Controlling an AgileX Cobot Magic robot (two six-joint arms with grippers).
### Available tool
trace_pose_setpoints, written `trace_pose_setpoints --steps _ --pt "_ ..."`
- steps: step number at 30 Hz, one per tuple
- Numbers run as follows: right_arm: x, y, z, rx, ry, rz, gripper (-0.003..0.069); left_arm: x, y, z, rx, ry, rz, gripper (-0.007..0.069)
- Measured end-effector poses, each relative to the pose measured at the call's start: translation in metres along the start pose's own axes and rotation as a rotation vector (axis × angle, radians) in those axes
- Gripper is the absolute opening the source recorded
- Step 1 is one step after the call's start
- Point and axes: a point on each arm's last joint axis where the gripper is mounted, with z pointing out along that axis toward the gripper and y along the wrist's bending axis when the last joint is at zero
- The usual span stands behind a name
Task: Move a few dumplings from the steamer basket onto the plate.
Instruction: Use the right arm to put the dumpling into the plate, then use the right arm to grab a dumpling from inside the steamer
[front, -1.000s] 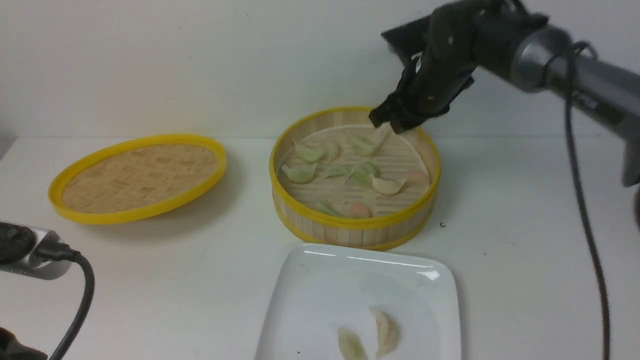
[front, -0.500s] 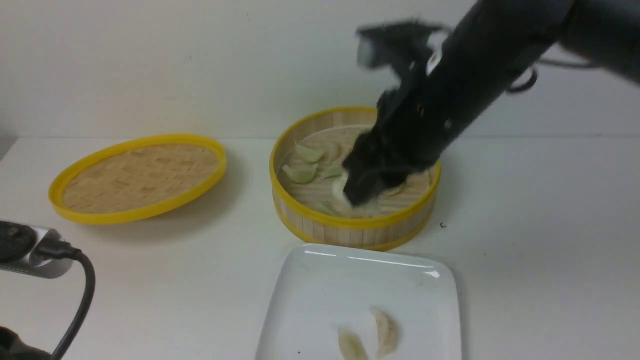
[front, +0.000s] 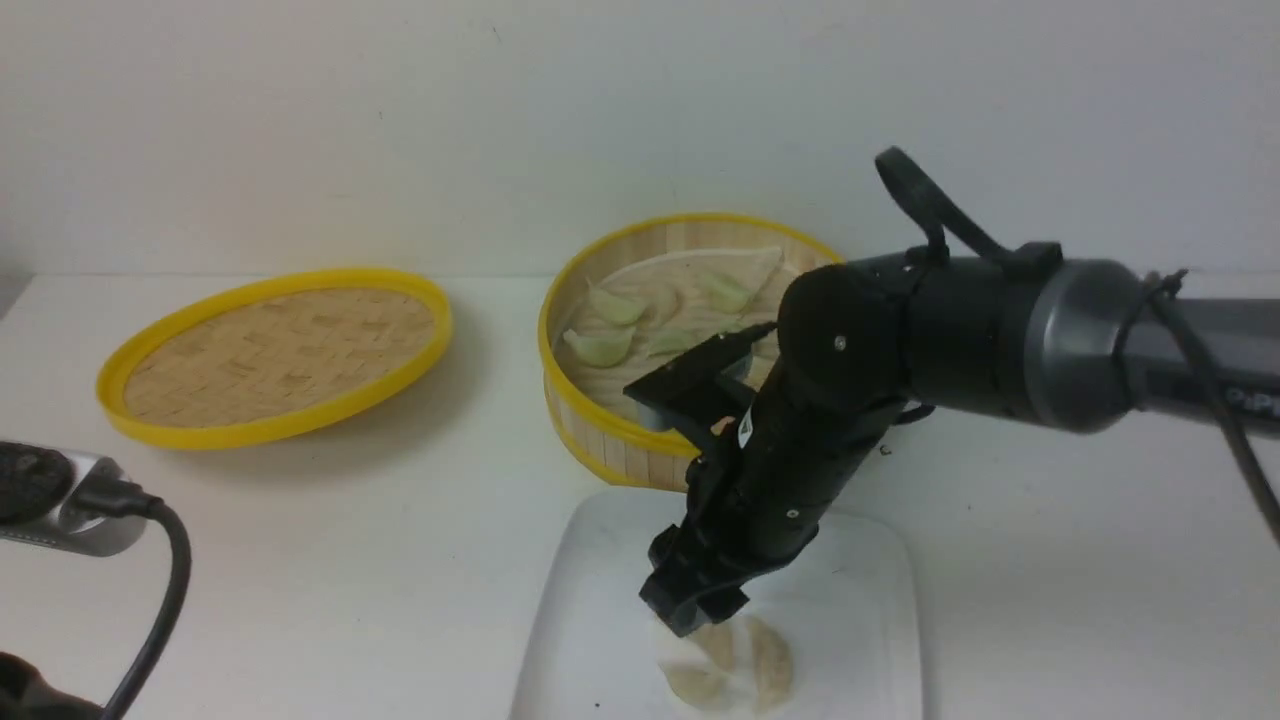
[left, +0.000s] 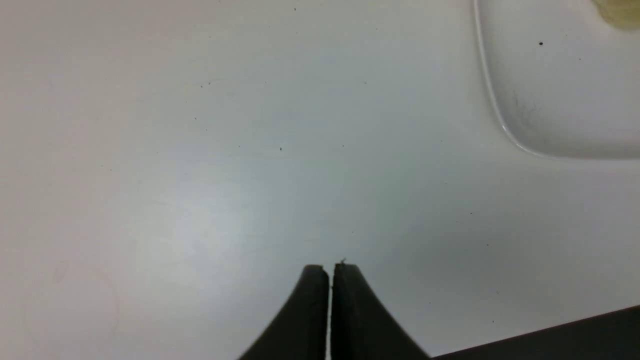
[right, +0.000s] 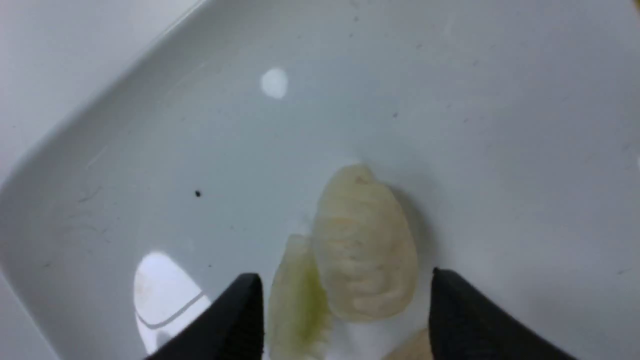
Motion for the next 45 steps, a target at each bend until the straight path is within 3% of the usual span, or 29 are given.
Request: trace_pose_setpoints --steps 3,4,10,13,23,27,29,36,40,45 --pt "-0.014 -0.008 -0.02 0.063 -0.039 -0.042 0.0493 0.0 0.0 0.0 0.0 0.0 0.0 -0.0006" --pt "-0.027 -0.021 -0.038 0.123 -0.099 -0.043 0.0507 0.0 0.0 0.0 0.0 0.0 0.0 -0.0006" --pt "-0.053 -0.076 -0.072 0.252 -0.246 0.032 0.0514 0.0 0.0 0.0 0.0 0.0 0.0 -0.0006" --pt "-0.062 -0.114 -0.053 0.287 -0.233 0.067 0.0514 0.0 0.0 0.0 0.001 0.0 0.0 -0.0006" --pt "-0.067 -0.146 0.025 0.308 -0.159 0.03 0.0507 0.0 0.0 0.0 0.001 0.0 0.0 -0.0006" --pt "-0.066 -0.149 0.03 0.316 -0.156 0.06 0.0402 0.0 0.0 0.0 0.001 0.0 0.0 -0.0006" --pt "-0.07 -0.147 0.017 0.32 -0.161 0.097 0.0189 0.0 0.0 0.0 0.001 0.0 0.0 -0.0006" --pt "-0.075 -0.123 -0.07 0.305 -0.196 0.128 0.0176 0.0 0.0 0.0 0.001 0.0 0.0 -0.0006" --pt "-0.063 -0.084 -0.141 0.157 -0.288 0.143 0.0176 0.0 0.0 0.0 0.0 0.0 0.0 -0.0006" --pt "-0.033 -0.05 -0.137 -0.013 -0.235 0.141 0.0176 0.0 0.0 0.0 0.0 0.0 0.0 -0.0006"
